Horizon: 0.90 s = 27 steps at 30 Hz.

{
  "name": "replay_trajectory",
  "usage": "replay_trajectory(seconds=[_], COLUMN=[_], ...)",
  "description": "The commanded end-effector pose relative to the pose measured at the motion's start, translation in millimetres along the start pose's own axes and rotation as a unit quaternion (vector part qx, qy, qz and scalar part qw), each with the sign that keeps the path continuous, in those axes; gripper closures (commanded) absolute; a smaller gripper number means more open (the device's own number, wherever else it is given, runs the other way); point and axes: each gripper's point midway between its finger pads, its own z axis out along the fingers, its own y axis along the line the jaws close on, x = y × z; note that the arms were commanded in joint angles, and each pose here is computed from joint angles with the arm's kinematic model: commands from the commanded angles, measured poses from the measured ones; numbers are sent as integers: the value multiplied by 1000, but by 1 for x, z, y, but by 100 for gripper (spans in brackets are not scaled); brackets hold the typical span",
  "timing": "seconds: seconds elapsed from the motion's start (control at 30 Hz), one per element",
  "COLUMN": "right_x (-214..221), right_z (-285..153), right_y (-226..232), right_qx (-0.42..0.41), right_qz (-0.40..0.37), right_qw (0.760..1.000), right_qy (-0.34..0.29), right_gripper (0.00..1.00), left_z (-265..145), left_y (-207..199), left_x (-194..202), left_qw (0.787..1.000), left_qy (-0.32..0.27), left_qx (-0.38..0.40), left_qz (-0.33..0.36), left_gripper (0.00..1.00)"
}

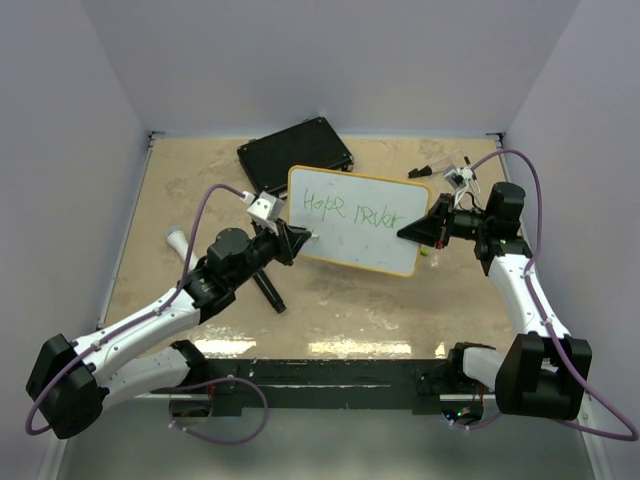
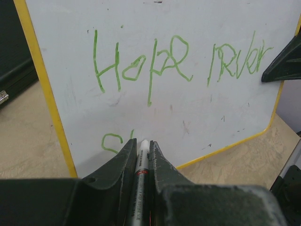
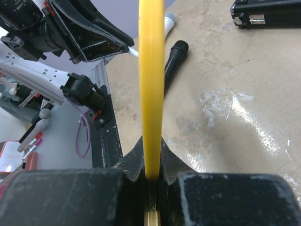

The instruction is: Write a sentence on the whiteboard

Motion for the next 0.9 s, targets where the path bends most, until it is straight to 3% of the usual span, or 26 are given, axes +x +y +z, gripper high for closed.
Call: replay_trajectory(seconds=[0.0,0.23,0.87], right_x=[-12,-12,-12], right_z=[-2,-2,-2], right_y=[22,22,22], right_qx=[-36,-35,-35], right_qz=[-46,-47,-45], right_qw=[998,998,998], right_qy=[1,0,0], right_gripper=[100,100,100], left_z=[5,8,-4], left_y=[-13,-13,-1], left_x=[-40,-39,9], left_qw=[999,999,1000], left_qy=[-51,-47,10], left_qx=[16,14,4], left_qz=[9,11,-11], left_gripper=[100,100,100])
